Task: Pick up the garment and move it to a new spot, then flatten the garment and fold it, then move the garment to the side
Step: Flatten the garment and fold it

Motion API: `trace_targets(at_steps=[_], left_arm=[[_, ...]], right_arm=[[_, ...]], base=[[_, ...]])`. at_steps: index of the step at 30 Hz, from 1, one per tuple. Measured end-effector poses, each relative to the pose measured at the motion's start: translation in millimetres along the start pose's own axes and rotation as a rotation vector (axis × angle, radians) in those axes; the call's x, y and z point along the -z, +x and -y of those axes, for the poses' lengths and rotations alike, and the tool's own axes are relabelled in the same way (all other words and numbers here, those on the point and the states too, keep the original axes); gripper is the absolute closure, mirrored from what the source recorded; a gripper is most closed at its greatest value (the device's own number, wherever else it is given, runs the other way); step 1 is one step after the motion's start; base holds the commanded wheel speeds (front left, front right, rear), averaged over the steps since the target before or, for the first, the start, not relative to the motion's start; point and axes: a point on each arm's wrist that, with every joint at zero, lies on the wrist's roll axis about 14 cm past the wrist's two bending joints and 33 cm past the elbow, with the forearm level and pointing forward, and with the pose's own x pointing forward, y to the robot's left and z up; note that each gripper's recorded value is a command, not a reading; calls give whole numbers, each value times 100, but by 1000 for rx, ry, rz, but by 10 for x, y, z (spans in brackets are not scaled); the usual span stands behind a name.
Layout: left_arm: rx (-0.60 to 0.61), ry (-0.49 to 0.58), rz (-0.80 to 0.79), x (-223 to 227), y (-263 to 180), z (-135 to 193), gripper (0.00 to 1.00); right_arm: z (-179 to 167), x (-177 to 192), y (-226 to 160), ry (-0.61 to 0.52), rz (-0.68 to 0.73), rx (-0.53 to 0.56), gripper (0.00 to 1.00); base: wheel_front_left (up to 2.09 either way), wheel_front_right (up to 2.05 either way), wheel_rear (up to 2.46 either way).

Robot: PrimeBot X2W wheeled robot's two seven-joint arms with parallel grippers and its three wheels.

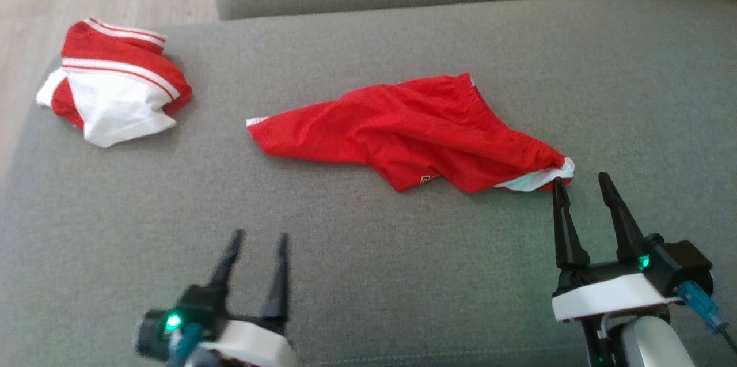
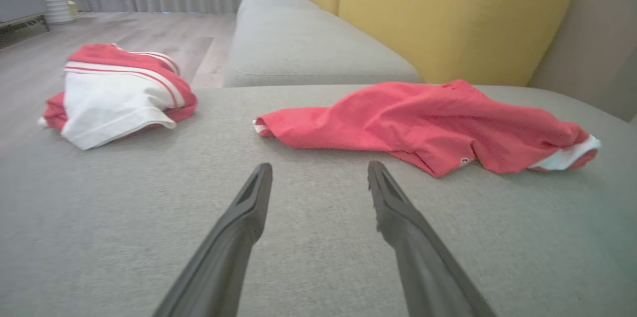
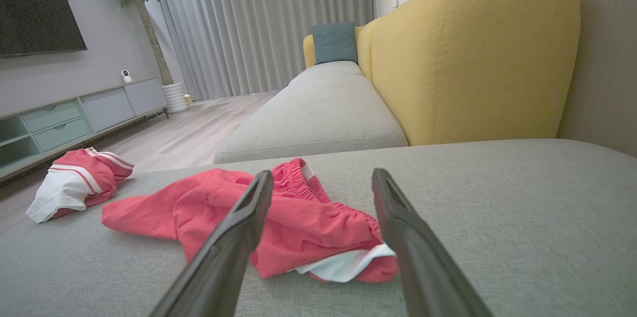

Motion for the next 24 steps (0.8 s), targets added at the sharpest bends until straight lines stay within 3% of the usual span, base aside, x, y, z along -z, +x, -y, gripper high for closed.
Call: trace_targets(at_steps=[11,24], left_arm=[[357,48,-114,407,521,809,0],[527,41,-251,980,915,1271,0]], right_arm=[[154,53,230,-11,-12,34,0],[639,263,129,-5,-81,185,0]], base=[[0,0,0],[0,0,0]])
